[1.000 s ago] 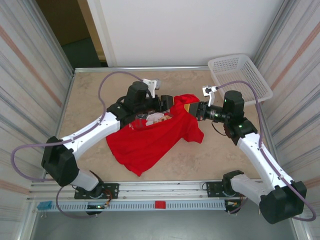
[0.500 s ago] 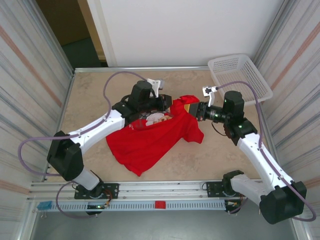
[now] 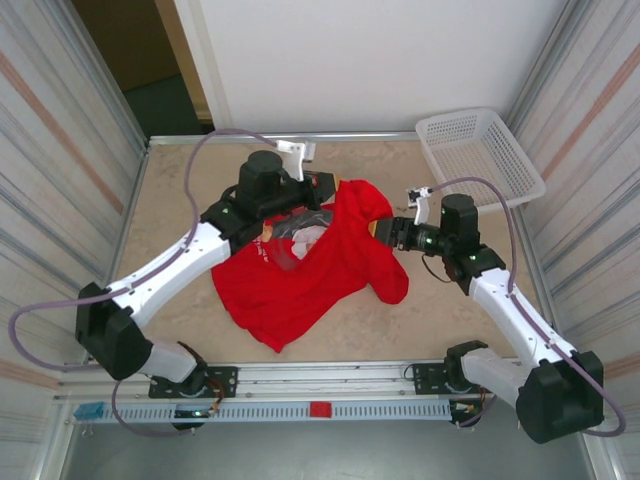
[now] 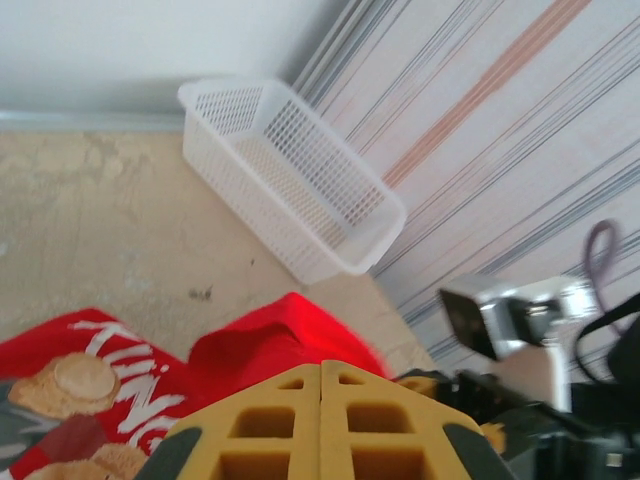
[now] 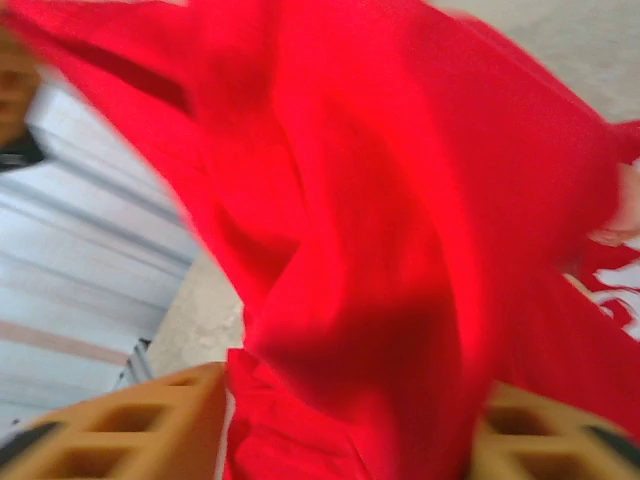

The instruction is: Fold the inside-out t-shirt

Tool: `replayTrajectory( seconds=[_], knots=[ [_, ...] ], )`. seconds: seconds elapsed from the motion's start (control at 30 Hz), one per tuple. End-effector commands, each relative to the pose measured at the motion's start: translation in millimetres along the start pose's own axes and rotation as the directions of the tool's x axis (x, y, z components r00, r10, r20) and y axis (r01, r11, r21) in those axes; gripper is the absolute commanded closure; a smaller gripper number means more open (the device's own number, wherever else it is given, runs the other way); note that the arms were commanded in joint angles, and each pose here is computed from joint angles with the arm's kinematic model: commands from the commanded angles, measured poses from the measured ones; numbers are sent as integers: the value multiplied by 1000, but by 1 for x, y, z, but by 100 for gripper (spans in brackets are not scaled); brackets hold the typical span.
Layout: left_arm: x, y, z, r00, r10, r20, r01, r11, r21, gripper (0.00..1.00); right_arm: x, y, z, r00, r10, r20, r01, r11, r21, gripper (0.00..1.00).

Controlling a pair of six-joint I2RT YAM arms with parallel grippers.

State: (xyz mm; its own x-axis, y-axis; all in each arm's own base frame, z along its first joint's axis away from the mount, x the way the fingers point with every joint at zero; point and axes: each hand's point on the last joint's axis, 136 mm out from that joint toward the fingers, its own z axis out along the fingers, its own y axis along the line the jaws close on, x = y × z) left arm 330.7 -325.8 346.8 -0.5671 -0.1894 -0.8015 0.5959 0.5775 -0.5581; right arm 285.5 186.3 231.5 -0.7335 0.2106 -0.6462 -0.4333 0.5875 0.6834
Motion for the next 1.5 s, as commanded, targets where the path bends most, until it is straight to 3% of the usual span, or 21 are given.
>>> replayTrajectory(
  seconds=[0.0,0.17,0.3,0.5,0.9,0.97,1.03,1.1,1.13,1.47],
  knots=[
    [-27,-24,-22,995,30,91,-36,997,69,100,-10,-11,-16,997,26,76,-34,995,97,35],
    [-24,-30,-25,996,22,85,-31,994,105,100,-25,-3,-42,987,13,159,-41,984,175,33],
    [-20,-34,-24,997,16,69,-25,990,137,100,-36,18,-48,985,-41,168,8,981,194,40],
    [-14,-45,-24,999,17,50,-27,981,193,100,-54,41,-27,982,-142,127,116,975,189,36],
    [-7,-68,-20,1000,19,23,-25,966,256,100,-59,31,32,989,-145,39,135,974,182,37],
    [-8,-70,-19,999,23,24,-29,965,262,100,-57,24,39,990,-135,29,127,973,193,42],
    [-7,-69,-18,1000,22,22,-26,967,253,100,-57,18,41,991,-135,25,127,969,210,61],
    [-6,-62,-18,999,21,25,-26,974,223,100,-62,15,36,990,-135,34,124,968,219,93],
    [-6,-58,-18,999,22,30,-28,979,202,100,-66,17,30,989,-138,44,126,968,217,100],
    [-5,-4,-24,998,-23,60,19,997,70,100,-96,92,-48,973,-187,138,179,982,63,100]
  ],
)
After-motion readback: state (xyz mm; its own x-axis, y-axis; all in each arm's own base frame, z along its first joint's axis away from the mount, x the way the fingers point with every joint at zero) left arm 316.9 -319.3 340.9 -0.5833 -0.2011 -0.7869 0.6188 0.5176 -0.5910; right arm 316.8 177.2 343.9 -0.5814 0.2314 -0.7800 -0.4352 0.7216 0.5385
